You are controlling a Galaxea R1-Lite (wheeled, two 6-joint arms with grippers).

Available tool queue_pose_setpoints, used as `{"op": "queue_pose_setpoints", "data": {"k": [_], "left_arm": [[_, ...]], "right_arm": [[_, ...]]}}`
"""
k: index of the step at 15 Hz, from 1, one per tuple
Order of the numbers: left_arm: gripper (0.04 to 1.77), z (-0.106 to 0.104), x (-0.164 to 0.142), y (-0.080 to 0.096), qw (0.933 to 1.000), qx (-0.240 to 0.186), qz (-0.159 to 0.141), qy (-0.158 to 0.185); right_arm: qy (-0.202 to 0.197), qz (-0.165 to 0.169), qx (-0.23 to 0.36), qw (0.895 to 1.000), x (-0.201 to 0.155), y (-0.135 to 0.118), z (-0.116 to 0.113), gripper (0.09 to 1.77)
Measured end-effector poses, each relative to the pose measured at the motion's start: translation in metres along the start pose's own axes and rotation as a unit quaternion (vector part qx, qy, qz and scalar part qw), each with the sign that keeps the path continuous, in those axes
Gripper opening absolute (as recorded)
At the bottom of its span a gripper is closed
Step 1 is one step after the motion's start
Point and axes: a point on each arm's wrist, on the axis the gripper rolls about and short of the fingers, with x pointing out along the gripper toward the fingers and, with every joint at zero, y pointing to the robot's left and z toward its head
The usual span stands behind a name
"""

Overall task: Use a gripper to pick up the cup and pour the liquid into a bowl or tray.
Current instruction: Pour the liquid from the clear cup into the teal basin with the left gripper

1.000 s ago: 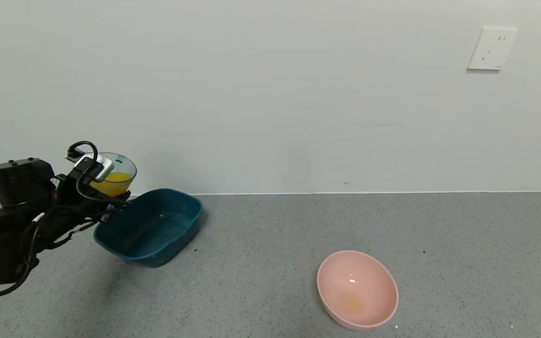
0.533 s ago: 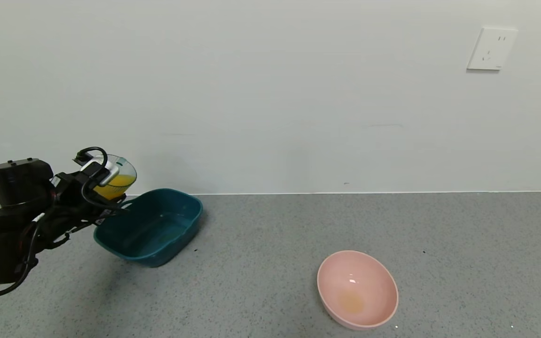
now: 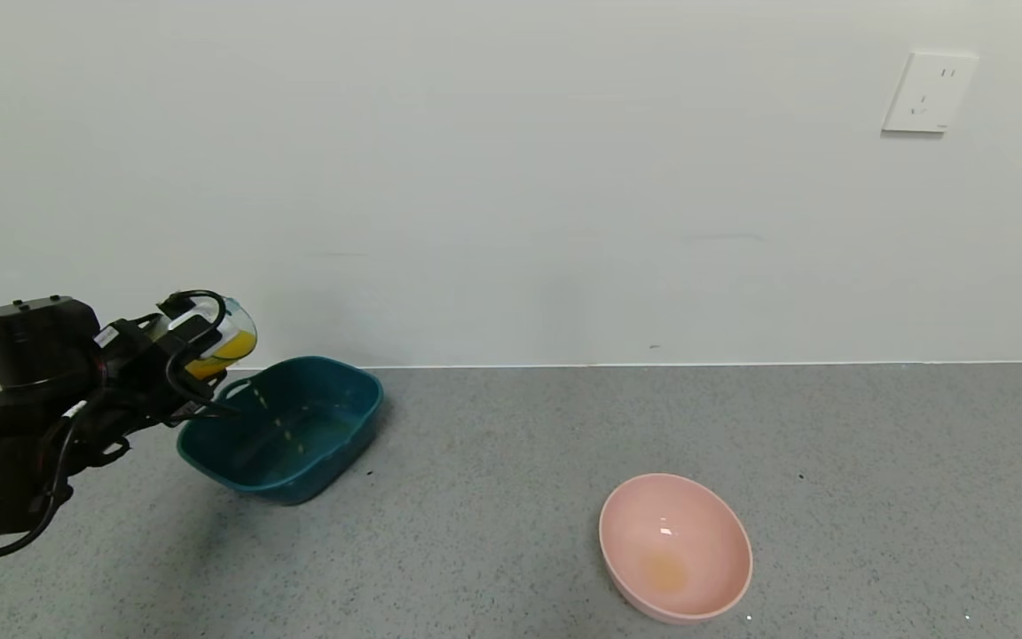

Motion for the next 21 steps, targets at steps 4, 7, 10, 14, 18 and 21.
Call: {"op": "queue_pose_setpoints", "data": {"k": [4, 7, 10, 14, 18, 21], "left_arm": [[1.28, 0.0003, 0.0007, 0.0005, 0.9992, 0.039, 0.004, 0.005], [1.28, 0.0004, 0.0018, 0.0002, 0.9984, 0.055, 0.004, 0.005], [1.28, 0.001, 0.0035, 0.0008, 0.997, 0.077, 0.006, 0.005], [1.28, 0.0021, 0.0048, 0.0014, 0.9943, 0.106, 0.011, 0.01], [1.28, 0.0031, 0.005, 0.0021, 0.9909, 0.133, 0.014, 0.012], [1.28, 0.0014, 0.0038, 0.0026, 0.9876, 0.155, 0.015, 0.019]], "right_arm": [[0.0, 0.0, 0.0, 1.0, 0.0, 0.0, 0.0, 1.71], [0.0, 0.0, 0.0, 1.0, 0.0, 0.0, 0.0, 1.71], [0.0, 0.0, 0.0, 1.0, 0.0, 0.0, 0.0, 1.71], [0.0, 0.0, 0.0, 1.0, 0.0, 0.0, 0.0, 1.71], [0.0, 0.0, 0.0, 1.0, 0.0, 0.0, 0.0, 1.71], [0.0, 0.0, 0.0, 1.0, 0.0, 0.0, 0.0, 1.71]]}}
